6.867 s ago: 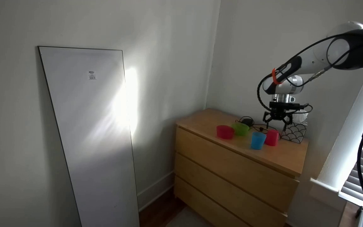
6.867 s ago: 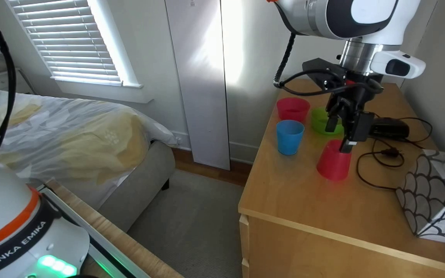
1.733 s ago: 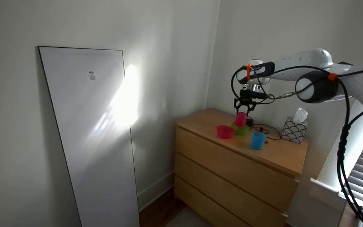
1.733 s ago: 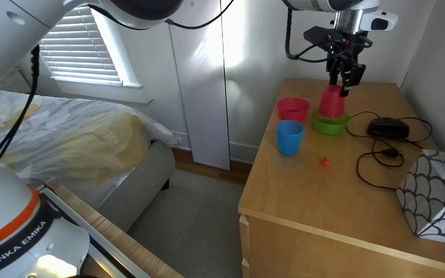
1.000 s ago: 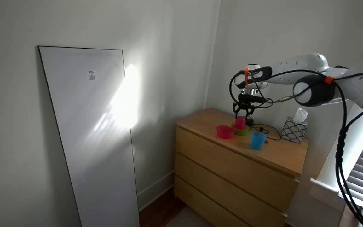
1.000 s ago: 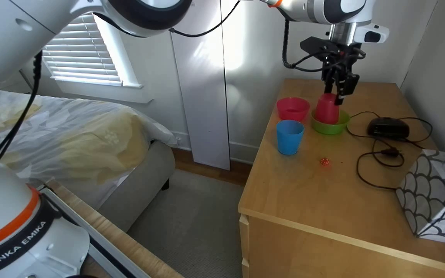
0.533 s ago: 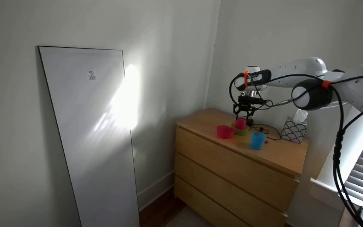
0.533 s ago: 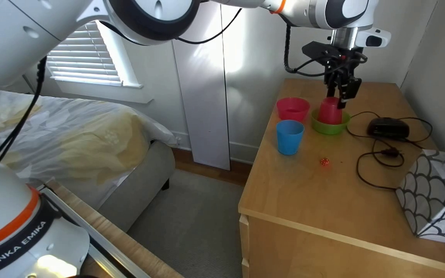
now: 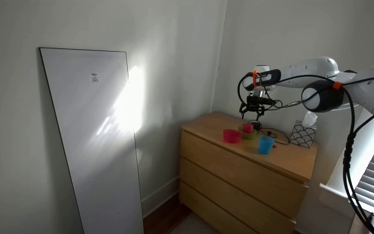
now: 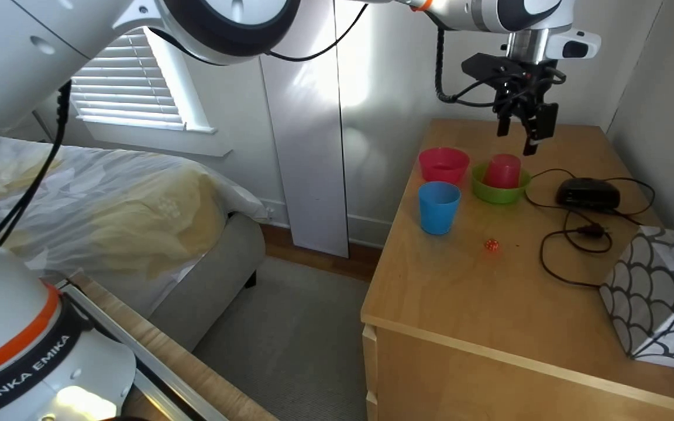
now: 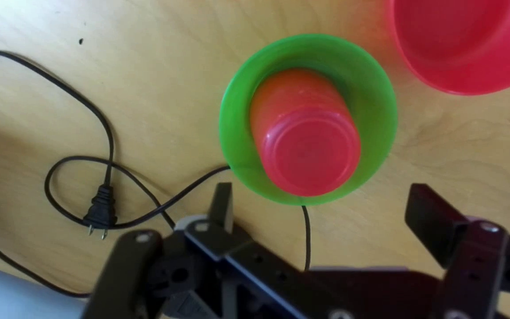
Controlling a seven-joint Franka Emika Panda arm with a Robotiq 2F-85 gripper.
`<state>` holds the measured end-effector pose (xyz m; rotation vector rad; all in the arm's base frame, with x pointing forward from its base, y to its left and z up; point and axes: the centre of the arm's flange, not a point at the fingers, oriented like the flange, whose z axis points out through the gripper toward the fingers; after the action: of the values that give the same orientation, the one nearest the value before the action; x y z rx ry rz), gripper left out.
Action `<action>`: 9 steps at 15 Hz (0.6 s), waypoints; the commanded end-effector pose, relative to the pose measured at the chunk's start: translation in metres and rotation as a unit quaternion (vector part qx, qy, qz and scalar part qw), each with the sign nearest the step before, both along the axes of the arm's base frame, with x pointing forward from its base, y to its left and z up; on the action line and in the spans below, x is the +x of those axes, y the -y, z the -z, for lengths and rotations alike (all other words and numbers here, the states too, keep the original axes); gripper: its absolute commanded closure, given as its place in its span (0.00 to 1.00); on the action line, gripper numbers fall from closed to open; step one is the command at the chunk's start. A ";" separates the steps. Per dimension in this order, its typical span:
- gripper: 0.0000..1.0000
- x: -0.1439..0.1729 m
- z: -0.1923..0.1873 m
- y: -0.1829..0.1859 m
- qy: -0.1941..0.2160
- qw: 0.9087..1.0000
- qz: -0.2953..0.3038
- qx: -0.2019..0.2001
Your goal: Put the pink cup in the green bowl
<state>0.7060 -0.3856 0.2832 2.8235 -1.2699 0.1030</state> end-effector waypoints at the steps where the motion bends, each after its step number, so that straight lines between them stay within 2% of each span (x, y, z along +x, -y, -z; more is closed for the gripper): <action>1: 0.00 -0.032 -0.021 -0.015 -0.009 0.999 -0.040 0.000; 6: 0.00 -0.048 -0.041 -0.052 -0.017 0.995 -0.089 -0.038; 9: 0.00 -0.058 -0.038 -0.084 -0.031 0.993 -0.105 -0.044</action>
<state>0.7045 -0.3500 0.3277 2.8629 -0.9927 0.1129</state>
